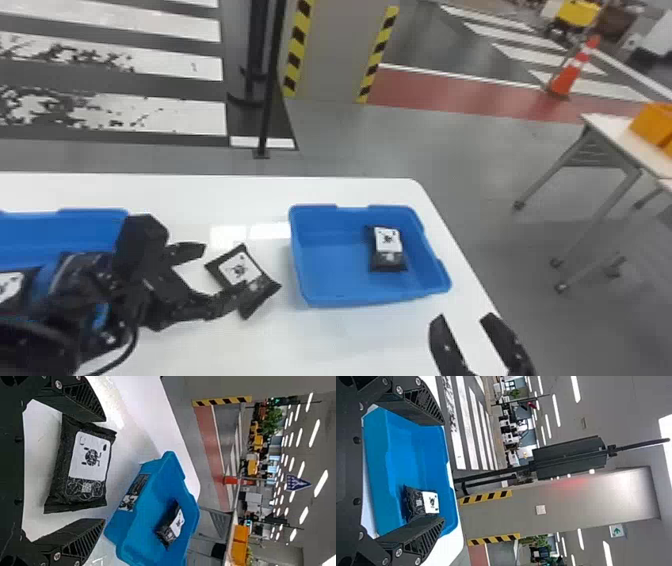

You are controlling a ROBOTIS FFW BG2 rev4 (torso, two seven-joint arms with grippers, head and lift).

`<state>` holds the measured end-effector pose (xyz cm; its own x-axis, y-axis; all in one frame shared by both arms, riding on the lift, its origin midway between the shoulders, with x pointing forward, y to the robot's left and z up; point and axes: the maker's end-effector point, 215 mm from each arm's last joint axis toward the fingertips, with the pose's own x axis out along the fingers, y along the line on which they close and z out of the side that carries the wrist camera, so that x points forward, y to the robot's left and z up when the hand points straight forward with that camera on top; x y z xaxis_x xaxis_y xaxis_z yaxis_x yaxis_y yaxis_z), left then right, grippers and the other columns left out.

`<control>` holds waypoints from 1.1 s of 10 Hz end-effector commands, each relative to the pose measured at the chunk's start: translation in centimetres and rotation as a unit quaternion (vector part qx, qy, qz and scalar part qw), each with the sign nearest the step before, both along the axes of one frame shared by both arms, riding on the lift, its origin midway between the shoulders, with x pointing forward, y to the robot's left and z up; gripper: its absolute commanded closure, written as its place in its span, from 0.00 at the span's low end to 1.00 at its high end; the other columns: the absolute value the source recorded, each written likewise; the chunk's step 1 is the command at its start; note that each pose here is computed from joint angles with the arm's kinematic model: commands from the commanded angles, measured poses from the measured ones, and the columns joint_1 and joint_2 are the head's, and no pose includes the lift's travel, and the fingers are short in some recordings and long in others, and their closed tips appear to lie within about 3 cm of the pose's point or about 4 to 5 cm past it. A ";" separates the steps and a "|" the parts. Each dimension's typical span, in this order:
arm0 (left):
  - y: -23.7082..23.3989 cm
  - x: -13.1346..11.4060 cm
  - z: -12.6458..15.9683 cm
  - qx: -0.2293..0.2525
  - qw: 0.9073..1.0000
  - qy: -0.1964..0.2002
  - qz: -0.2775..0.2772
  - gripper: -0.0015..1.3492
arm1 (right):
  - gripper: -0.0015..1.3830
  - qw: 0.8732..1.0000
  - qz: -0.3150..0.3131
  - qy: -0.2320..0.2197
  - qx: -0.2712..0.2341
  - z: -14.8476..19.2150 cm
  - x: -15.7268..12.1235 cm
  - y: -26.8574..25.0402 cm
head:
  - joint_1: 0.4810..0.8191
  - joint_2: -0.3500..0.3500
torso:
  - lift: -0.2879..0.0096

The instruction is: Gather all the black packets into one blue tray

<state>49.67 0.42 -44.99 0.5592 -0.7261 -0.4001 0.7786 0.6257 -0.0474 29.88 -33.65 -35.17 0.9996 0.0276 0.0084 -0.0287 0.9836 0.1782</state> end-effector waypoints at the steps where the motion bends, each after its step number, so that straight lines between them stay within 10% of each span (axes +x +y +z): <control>1: -0.7 1.3 -1.7 0.036 0.999 0.007 -0.014 0.09 | 0.13 1.000 -0.001 -0.001 0.003 -0.1 0.1 0.1 | 0.63 0.00 | 0.60; 9: -1.0 3.2 -9.7 0.164 0.984 0.036 -0.060 0.14 | 0.13 0.999 0.003 -0.006 0.032 -1.0 1.3 1.3 | 0.63 0.00 | 0.60; 11: 0.0 4.3 -9.9 0.181 0.982 0.025 -0.051 0.62 | 0.13 0.999 0.003 -0.005 0.038 -1.2 1.3 1.4 | 0.63 0.00 | 0.60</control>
